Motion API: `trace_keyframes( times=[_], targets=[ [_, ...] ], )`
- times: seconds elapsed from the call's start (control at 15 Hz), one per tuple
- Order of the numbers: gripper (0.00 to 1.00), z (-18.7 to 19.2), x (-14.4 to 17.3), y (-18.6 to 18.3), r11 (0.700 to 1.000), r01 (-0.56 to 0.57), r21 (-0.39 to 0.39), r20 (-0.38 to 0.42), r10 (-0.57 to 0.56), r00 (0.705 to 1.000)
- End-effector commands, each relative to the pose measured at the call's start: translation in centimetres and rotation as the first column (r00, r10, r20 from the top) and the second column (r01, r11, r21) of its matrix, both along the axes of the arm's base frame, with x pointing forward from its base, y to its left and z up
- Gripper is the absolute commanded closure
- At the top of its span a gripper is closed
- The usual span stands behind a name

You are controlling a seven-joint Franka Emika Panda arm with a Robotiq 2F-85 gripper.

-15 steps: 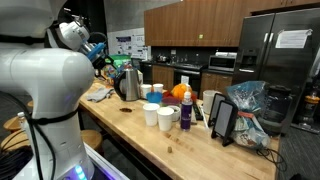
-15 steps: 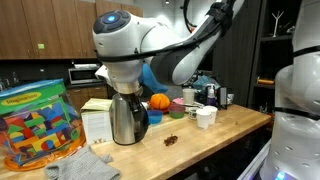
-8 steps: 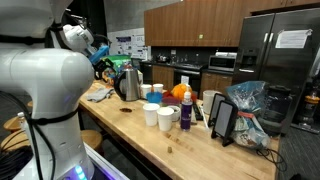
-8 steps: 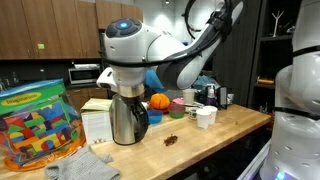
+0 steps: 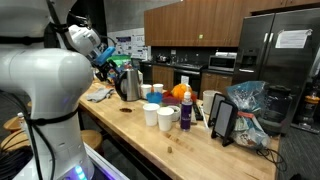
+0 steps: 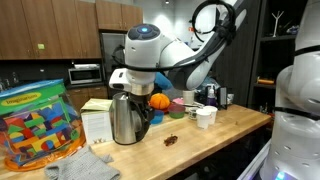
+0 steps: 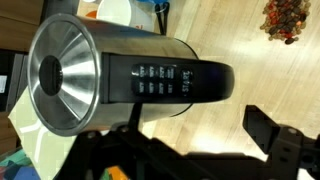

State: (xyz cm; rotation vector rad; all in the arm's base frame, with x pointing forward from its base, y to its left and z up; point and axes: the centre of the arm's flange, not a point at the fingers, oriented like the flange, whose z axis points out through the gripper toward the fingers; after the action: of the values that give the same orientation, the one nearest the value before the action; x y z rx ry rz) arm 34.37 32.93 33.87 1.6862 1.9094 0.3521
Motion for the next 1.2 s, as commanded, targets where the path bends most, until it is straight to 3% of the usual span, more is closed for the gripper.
trace_keyframes(
  times=[0.0, 0.4, 1.13],
  targets=[
    [0.0, 1.8, -0.7, -2.3, 0.998, -0.052, 0.02, 0.033, 0.052, 0.998],
    [0.0, 3.4, -1.4, -2.7, 0.993, -0.108, 0.048, 0.054, 0.105, 0.993],
    [0.0, 1.7, -2.6, -4.6, 0.99, -0.122, 0.076, 0.007, 0.122, 0.993]
  ],
)
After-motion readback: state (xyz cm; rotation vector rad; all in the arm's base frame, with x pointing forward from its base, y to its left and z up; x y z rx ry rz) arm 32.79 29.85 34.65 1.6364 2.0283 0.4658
